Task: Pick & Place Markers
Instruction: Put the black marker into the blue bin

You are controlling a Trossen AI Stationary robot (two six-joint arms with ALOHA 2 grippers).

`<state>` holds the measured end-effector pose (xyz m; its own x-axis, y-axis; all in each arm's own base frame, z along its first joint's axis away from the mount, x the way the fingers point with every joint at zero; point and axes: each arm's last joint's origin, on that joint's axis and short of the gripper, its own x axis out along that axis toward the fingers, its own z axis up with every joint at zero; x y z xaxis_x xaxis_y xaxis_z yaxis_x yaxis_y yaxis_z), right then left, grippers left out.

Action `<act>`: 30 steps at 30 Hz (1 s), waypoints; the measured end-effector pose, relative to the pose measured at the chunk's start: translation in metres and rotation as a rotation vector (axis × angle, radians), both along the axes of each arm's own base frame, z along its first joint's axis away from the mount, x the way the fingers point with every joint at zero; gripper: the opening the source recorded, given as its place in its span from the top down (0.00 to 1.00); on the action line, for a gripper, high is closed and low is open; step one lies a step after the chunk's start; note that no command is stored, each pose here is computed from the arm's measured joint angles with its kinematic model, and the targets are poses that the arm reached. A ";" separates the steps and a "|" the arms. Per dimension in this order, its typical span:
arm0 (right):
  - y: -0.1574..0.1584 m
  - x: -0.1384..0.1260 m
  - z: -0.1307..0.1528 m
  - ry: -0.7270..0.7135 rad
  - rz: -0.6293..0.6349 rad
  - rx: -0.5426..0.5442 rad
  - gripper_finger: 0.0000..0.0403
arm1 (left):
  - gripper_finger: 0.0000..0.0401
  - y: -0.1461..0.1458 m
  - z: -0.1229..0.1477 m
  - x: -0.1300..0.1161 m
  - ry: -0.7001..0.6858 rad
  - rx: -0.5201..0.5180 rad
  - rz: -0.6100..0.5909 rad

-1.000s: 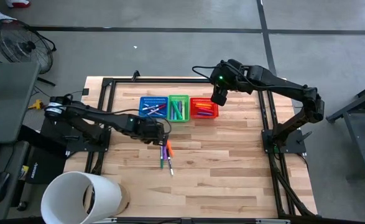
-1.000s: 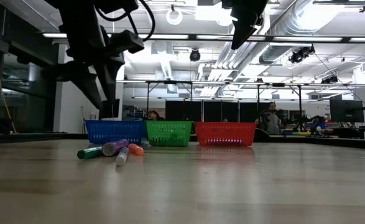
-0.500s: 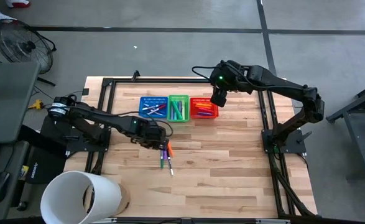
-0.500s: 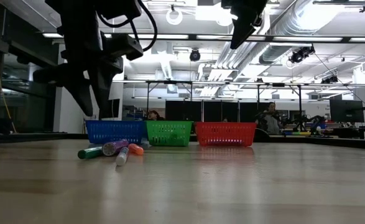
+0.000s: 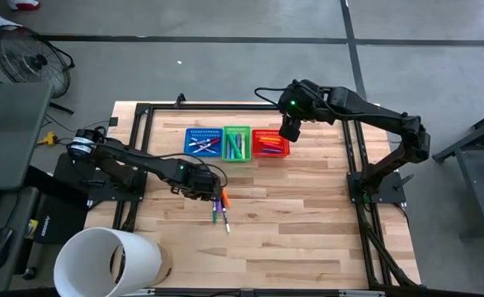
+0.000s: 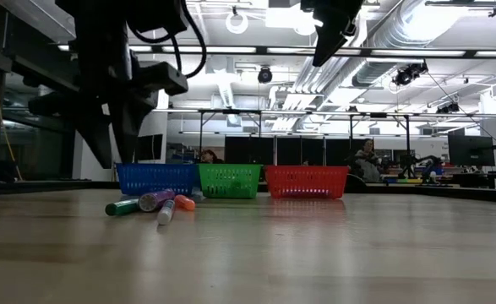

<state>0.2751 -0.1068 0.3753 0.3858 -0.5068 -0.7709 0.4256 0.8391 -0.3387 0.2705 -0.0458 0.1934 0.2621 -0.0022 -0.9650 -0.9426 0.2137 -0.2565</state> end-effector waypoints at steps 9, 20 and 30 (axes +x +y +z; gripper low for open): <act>0.000 0.000 0.000 -0.002 0.000 0.003 0.55 | 0.70 -0.002 -0.016 0.012 0.004 -0.005 0.000; 0.000 0.000 0.000 -0.001 0.001 0.003 0.55 | 0.70 0.000 -0.016 0.013 -0.014 0.081 -0.010; 0.000 0.000 0.000 0.002 0.005 0.003 0.55 | 0.70 -0.002 -0.037 0.025 -0.002 0.058 -0.035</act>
